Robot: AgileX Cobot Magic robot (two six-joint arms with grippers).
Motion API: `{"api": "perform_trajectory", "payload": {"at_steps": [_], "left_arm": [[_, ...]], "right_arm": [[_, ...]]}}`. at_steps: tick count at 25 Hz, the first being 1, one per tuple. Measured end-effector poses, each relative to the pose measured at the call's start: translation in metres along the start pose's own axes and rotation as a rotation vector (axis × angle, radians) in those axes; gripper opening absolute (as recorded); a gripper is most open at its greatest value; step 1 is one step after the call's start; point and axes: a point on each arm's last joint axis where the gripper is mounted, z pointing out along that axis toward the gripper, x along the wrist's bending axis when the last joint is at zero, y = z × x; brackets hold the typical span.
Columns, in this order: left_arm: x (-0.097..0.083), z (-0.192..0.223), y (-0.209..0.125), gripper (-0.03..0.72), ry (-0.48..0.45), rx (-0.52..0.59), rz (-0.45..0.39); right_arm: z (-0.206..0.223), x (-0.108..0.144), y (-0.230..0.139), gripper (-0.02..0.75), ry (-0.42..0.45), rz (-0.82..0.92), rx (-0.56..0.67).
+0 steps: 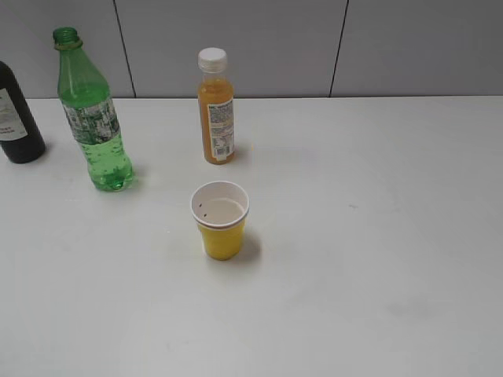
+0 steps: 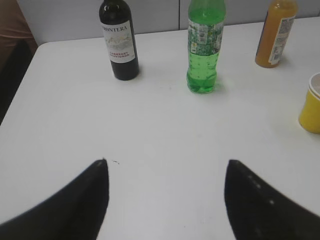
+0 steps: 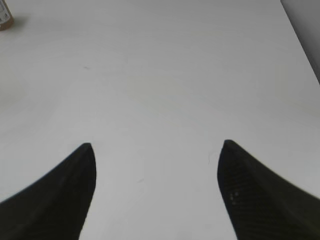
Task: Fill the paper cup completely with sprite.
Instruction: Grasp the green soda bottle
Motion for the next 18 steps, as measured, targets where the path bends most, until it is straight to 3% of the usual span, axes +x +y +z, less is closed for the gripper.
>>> {"api": "perform_trajectory", "payload": {"at_steps": [18], "left_arm": [[0.0,0.0,0.0,0.552,0.0,0.0,0.0]], "right_arm": [[-0.0038,-0.0002,-0.0035,0.585,-0.022,0.014,-0.027]]}}
